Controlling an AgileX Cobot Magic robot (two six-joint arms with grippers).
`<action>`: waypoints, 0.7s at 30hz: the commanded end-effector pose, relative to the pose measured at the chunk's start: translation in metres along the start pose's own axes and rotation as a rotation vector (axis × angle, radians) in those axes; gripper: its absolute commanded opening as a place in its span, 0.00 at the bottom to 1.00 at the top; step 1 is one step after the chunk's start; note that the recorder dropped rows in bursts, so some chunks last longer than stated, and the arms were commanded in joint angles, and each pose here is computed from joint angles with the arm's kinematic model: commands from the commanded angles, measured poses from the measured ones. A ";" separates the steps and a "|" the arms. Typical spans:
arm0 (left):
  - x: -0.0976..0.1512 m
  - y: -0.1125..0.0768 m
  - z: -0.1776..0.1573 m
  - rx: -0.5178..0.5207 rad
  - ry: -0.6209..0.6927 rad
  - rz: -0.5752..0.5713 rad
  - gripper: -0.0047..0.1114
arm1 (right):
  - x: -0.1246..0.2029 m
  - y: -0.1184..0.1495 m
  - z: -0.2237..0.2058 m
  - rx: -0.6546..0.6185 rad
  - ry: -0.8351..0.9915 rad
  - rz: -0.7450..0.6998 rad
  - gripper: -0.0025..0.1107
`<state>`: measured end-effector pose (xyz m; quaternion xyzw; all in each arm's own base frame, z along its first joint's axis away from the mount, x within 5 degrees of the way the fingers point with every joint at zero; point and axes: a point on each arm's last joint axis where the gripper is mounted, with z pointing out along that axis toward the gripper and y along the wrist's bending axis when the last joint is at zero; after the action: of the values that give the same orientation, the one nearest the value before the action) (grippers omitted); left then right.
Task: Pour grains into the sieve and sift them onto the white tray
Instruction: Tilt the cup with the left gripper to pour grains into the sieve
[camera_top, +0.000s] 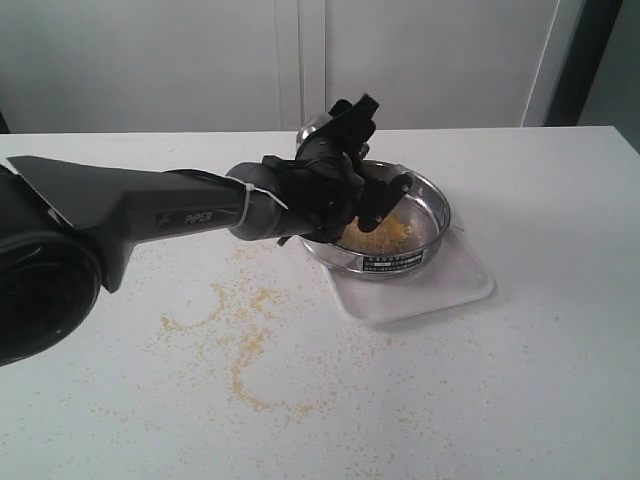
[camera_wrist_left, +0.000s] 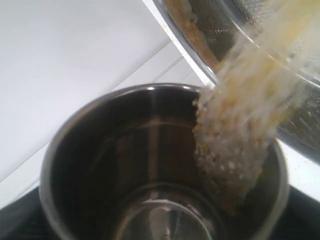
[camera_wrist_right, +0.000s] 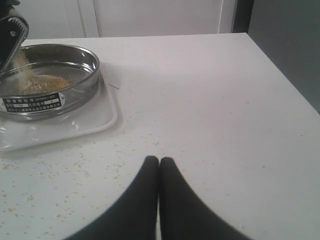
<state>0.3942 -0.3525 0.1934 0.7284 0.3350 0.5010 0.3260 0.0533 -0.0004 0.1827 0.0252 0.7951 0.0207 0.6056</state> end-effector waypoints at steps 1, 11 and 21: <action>0.003 0.008 -0.005 -0.025 0.046 0.009 0.04 | 0.000 0.000 0.000 0.006 -0.015 -0.005 0.02; 0.004 0.008 -0.011 -0.007 0.134 0.054 0.04 | 0.000 0.000 0.000 0.006 -0.015 -0.005 0.02; -0.005 0.010 -0.016 -0.012 0.127 0.074 0.04 | 0.000 0.000 0.000 0.006 -0.015 -0.005 0.02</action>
<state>0.3861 -0.3531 0.1952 0.7133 0.3365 0.5438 0.2869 0.0533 -0.0004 0.1827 0.0252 0.7951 0.0207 0.6056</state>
